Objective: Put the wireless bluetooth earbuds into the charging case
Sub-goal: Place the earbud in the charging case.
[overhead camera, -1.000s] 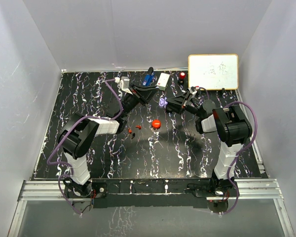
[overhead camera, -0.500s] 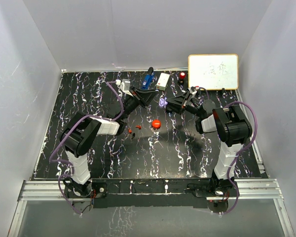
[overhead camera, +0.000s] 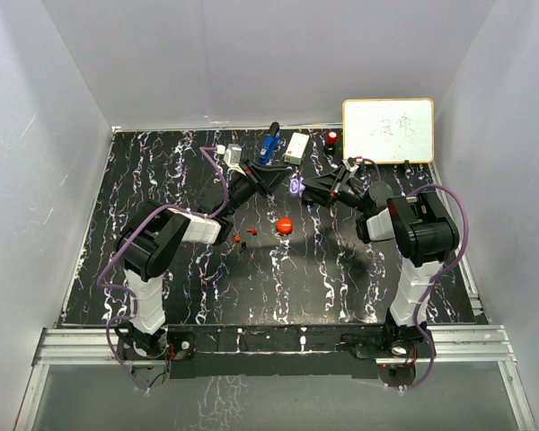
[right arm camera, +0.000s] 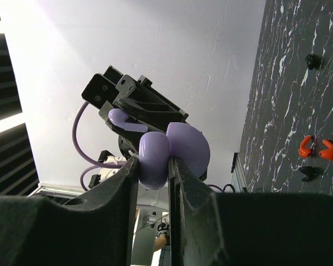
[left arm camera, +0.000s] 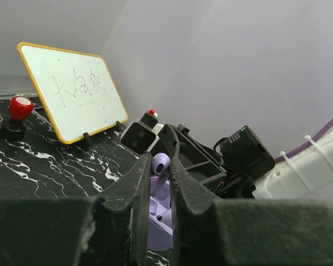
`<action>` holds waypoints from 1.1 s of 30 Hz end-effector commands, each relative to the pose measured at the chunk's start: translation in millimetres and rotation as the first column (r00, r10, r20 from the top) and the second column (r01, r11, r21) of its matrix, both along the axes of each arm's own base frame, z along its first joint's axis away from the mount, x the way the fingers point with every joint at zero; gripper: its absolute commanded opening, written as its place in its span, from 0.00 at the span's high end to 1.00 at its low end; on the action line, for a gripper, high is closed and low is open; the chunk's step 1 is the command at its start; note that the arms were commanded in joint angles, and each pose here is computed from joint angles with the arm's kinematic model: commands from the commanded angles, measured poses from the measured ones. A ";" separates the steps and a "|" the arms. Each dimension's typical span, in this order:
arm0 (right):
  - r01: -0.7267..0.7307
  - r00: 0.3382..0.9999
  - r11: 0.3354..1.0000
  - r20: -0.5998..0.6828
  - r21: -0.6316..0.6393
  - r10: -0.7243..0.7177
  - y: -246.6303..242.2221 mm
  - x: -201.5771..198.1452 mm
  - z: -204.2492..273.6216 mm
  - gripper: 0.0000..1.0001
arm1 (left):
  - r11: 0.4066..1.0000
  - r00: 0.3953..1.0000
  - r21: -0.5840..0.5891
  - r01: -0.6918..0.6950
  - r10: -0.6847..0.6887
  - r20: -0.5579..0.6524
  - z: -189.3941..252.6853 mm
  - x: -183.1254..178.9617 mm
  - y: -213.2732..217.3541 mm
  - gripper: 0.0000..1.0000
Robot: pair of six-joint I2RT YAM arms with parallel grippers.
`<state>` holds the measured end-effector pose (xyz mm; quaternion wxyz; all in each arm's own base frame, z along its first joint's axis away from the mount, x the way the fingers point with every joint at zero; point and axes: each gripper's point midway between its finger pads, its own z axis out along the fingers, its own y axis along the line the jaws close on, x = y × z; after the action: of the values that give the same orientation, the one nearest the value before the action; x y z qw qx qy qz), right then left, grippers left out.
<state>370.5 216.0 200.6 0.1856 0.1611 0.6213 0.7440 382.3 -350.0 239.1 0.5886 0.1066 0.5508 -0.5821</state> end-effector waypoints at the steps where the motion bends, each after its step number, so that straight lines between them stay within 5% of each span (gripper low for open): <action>1: -0.020 0.928 0.999 0.372 0.050 0.000 -1.0 -26.8 58.4 1.00 | 0.991 0.978 -0.123 0.045 -0.018 0.206 59.9 -17.7 6.0 1.00; 33: -0.021 0.923 0.998 0.385 0.058 -0.003 -1.3 -26.9 65.5 1.00 | 0.992 0.985 -0.102 0.077 -0.060 0.165 43.1 -25.1 1.0 1.00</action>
<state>370.4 216.6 201.0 0.1844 0.1610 0.6211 0.7445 376.2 -354.2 241.9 0.5726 0.1123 0.5486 -0.5988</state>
